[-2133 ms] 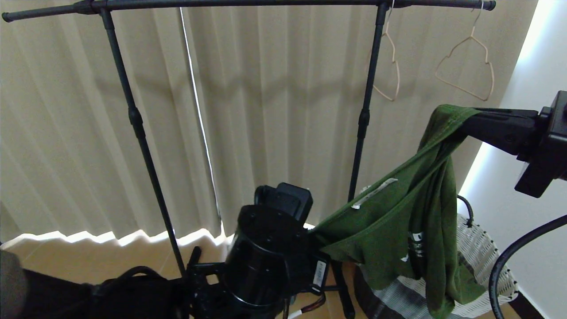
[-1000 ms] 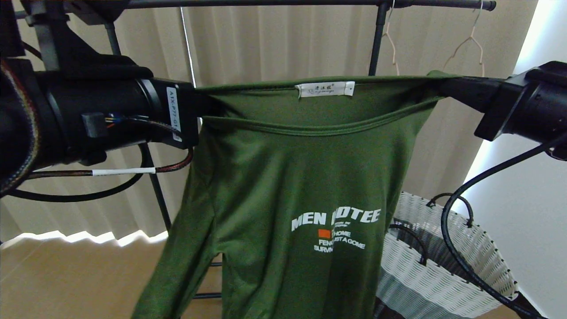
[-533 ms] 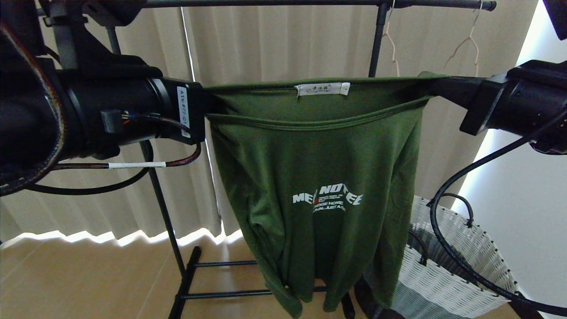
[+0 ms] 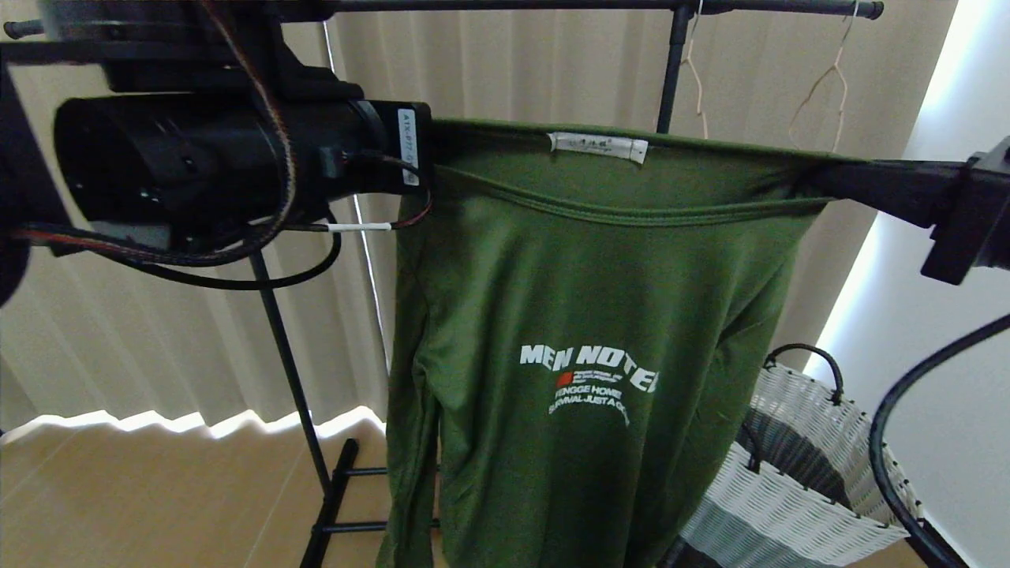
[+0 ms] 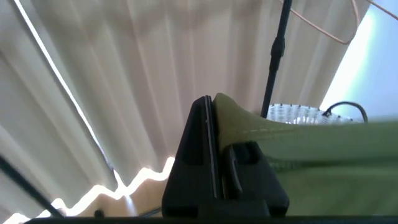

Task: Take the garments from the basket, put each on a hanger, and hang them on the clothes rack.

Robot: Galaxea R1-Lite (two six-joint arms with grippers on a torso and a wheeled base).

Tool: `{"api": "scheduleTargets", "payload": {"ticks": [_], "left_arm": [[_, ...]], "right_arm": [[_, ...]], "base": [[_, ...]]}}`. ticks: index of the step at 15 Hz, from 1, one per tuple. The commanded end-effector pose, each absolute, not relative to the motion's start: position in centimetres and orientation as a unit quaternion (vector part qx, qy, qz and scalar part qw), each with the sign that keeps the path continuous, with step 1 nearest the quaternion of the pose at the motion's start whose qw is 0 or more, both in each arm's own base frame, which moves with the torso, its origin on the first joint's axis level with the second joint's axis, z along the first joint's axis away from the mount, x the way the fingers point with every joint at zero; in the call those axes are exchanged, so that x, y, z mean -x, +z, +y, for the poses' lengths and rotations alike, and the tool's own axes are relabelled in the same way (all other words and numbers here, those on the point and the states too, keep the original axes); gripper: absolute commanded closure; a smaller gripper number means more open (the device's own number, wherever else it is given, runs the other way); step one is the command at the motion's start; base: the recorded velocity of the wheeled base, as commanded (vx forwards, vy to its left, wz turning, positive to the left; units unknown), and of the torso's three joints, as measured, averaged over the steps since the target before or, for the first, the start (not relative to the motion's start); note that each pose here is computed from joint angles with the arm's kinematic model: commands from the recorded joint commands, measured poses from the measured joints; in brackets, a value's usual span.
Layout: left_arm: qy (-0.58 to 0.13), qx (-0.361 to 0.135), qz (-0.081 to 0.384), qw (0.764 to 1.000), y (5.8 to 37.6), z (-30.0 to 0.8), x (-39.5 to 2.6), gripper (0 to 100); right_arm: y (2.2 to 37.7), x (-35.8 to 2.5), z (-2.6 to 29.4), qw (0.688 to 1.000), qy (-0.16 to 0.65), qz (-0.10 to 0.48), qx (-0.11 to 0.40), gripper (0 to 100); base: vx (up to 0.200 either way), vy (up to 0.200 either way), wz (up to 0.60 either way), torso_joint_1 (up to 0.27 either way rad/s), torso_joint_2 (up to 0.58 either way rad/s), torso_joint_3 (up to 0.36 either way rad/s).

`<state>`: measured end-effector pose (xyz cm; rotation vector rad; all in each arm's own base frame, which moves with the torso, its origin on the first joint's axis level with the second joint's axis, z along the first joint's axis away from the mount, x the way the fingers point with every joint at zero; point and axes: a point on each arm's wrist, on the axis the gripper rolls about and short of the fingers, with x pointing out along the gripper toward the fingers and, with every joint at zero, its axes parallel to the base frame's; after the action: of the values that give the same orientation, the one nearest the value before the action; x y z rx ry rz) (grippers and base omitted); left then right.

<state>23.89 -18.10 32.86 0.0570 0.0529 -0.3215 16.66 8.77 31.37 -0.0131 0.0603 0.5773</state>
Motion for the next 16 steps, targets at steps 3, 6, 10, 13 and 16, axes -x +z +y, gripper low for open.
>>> {"api": "scheduleTargets", "payload": {"ticks": [3, 6, 10, 13, 16], "left_arm": [[-0.16, -0.032, 0.047, 0.986, 30.4, -20.2, -26.5, 100], [-0.16, -0.034, 0.05, 0.985, 30.3, -20.1, -26.4, 100], [-0.168, -0.024, 0.046, 0.984, 30.9, -19.0, -25.1, 100], [-0.237, -0.027, 0.056, 0.969, 31.2, -16.5, -22.3, 100], [-0.33, -0.045, 0.081, 0.94, 30.8, -14.1, -18.8, 100]], "right_arm": [[30.6, -12.5, 8.1, 0.924, 0.38, 0.028, 0.007, 100], [30.2, -12.6, 8.4, 0.919, 0.394, 0.033, 0.009, 100], [29.8, -14.1, 8.6, 0.928, 0.37, 0.042, 0.025, 100], [29.0, -17.5, 8.6, 0.942, 0.33, 0.032, 0.048, 100], [28.4, -21.5, 9.6, 0.948, 0.315, 0.005, 0.043, 100]], "base": [[0.0, 0.0, 0.0, 0.0, 0.0, 0.0], [0.0, 0.0, 0.0, 0.0, 0.0, 0.0], [0.0, 0.0, 0.0, 0.0, 0.0, 0.0], [0.0, 0.0, 0.0, 0.0, 0.0, 0.0], [0.0, 0.0, 0.0, 0.0, 0.0, 0.0]]}}
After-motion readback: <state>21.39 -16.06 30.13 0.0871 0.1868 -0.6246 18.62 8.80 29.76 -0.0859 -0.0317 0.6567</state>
